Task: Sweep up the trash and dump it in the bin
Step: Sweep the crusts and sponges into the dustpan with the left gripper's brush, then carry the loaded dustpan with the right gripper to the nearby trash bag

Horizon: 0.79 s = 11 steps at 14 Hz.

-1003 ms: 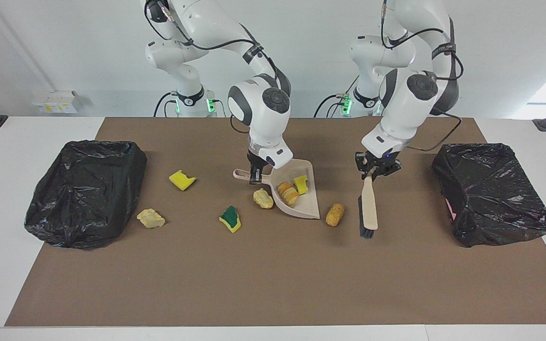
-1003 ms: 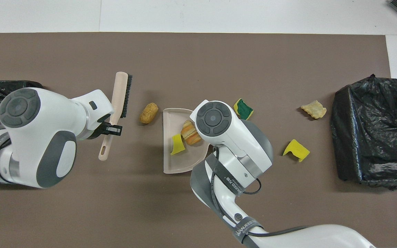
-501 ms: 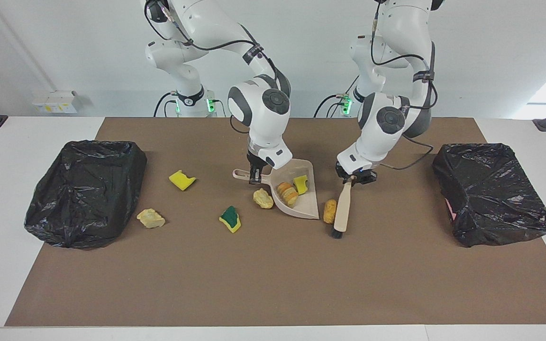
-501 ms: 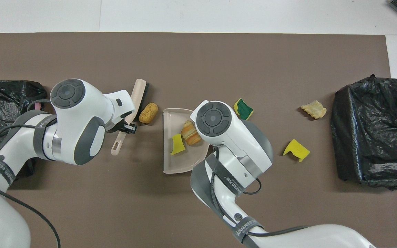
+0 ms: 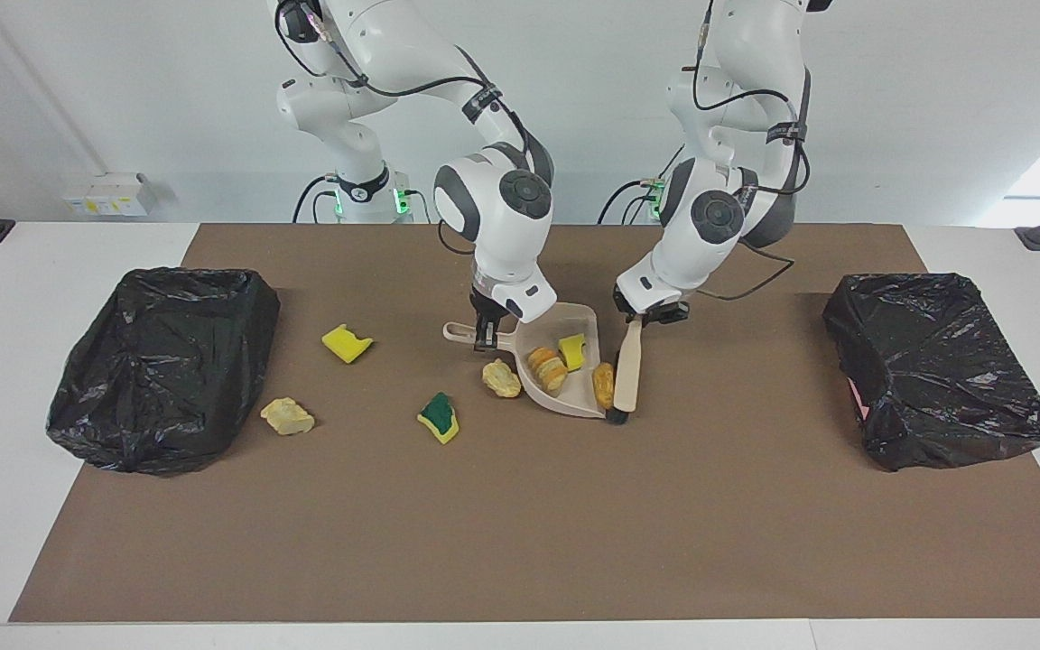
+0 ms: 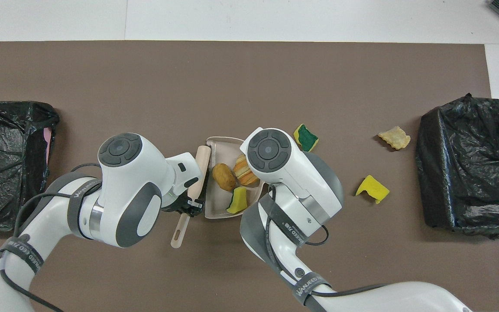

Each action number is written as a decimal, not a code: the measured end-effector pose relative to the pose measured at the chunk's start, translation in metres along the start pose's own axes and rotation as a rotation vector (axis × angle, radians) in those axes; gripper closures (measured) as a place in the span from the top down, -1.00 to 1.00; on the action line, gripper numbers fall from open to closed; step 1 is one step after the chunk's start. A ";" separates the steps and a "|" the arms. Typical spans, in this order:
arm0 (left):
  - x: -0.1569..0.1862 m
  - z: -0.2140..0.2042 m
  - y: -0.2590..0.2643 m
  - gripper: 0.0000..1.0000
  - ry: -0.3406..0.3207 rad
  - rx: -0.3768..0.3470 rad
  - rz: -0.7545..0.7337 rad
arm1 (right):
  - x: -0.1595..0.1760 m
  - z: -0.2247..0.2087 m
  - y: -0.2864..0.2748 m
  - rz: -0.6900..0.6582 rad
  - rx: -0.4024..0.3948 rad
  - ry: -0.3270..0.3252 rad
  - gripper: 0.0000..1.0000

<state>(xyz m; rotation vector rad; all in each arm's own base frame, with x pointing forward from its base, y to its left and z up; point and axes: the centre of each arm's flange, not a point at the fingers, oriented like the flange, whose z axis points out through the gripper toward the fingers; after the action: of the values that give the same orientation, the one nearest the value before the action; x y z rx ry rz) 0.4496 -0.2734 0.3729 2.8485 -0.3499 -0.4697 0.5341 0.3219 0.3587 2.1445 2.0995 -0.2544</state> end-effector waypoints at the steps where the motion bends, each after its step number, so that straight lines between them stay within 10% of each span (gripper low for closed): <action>1: 0.000 -0.005 -0.002 -0.50 0.007 -0.005 -0.015 | 0.000 0.001 0.000 0.009 0.010 0.013 -0.37; 7: -0.008 -0.086 -0.020 -0.50 0.163 0.106 -0.220 | -0.023 -0.018 0.013 0.046 0.031 0.127 -0.37; 11: -0.037 -0.114 -0.031 -0.50 0.127 0.161 -0.274 | -0.097 -0.052 0.039 0.002 0.003 0.179 -0.37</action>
<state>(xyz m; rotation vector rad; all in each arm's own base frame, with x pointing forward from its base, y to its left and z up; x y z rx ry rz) 0.4606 -0.2127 0.4799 3.0804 0.0297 -0.3188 0.5732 0.2372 0.4288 2.2471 2.1902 -0.0675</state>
